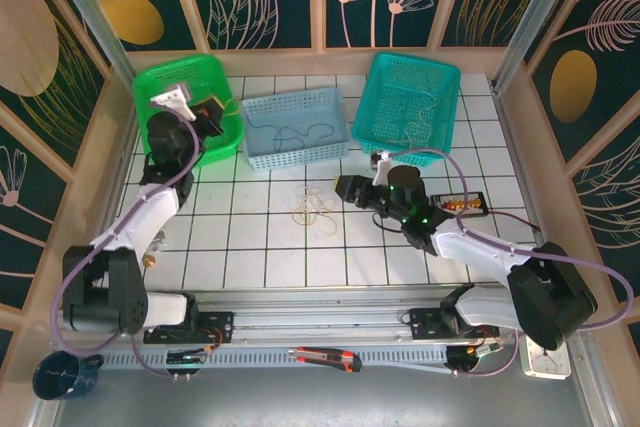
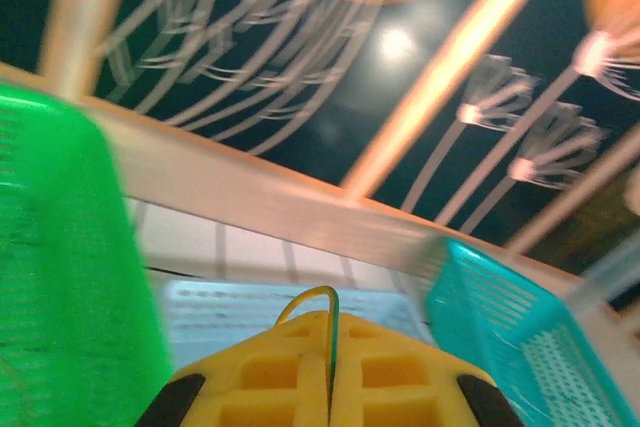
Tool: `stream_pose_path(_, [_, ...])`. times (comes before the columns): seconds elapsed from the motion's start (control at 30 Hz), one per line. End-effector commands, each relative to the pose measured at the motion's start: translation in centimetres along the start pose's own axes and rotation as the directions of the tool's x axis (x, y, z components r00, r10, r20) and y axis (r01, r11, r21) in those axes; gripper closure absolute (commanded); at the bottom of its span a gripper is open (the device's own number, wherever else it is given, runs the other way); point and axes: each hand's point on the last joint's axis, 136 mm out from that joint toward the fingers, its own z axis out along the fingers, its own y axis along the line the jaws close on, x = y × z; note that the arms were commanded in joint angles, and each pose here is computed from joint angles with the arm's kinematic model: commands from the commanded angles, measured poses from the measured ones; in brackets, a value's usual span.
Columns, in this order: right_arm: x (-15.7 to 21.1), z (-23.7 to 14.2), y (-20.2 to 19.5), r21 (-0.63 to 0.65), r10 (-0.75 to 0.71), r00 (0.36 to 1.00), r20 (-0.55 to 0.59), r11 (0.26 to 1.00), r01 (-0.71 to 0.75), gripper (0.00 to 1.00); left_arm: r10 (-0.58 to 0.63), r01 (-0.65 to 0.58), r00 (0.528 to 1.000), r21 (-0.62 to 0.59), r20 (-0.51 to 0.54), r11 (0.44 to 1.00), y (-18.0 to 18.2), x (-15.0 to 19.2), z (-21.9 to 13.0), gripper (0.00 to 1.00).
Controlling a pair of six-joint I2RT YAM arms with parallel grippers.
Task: Untangle the cables
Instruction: Place the cable into the container.
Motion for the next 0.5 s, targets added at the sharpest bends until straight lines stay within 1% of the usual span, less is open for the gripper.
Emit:
stream_pose_path(0.0, [2.0,-0.2,-2.1,0.083,-0.045,0.998,-0.048,0.995,0.049,0.49,-0.029,0.026,0.999,-0.123,-0.028,0.992,4.8,-0.1,1.4,1.0])
stream_pose_path(0.13, [4.0,-0.6,-3.8,0.138,-0.057,0.994,-0.094,0.988,0.07,0.48,-0.099,0.093,0.995,-0.195,-0.02,0.976,9.5,-0.3,3.0,1.0])
stream_pose_path(0.27, [5.4,-0.8,-4.9,0.167,-0.058,0.99,-0.126,0.983,0.079,0.48,-0.119,0.109,0.993,-0.232,-0.027,0.967,11.7,-1.0,4.7,0.91])
stream_pose_path(0.3, [5.7,-0.9,-5.1,0.173,-0.059,0.989,-0.133,0.982,0.081,0.48,-0.12,0.11,0.992,-0.234,-0.028,0.966,12.0,-1.1,5.1,0.85])
stream_pose_path(0.33, [6.0,-0.9,-5.3,0.178,-0.059,0.989,-0.139,0.981,0.083,0.47,-0.121,0.11,0.992,-0.236,-0.03,0.965,12.2,-1.3,5.4,0.77])
stream_pose_path(0.43, [6.5,-0.9,-5.6,0.186,-0.062,0.987,-0.15,0.978,0.09,0.47,-0.115,0.108,0.993,-0.237,-0.019,0.965,12.2,-2.6,5.7,0.47])
stream_pose_path(0.47, [6.6,-0.9,-5.6,0.187,-0.064,0.986,-0.153,0.978,0.092,0.47,-0.113,0.107,0.993,-0.236,-0.014,0.966,12.0,-3.0,5.8,0.39])
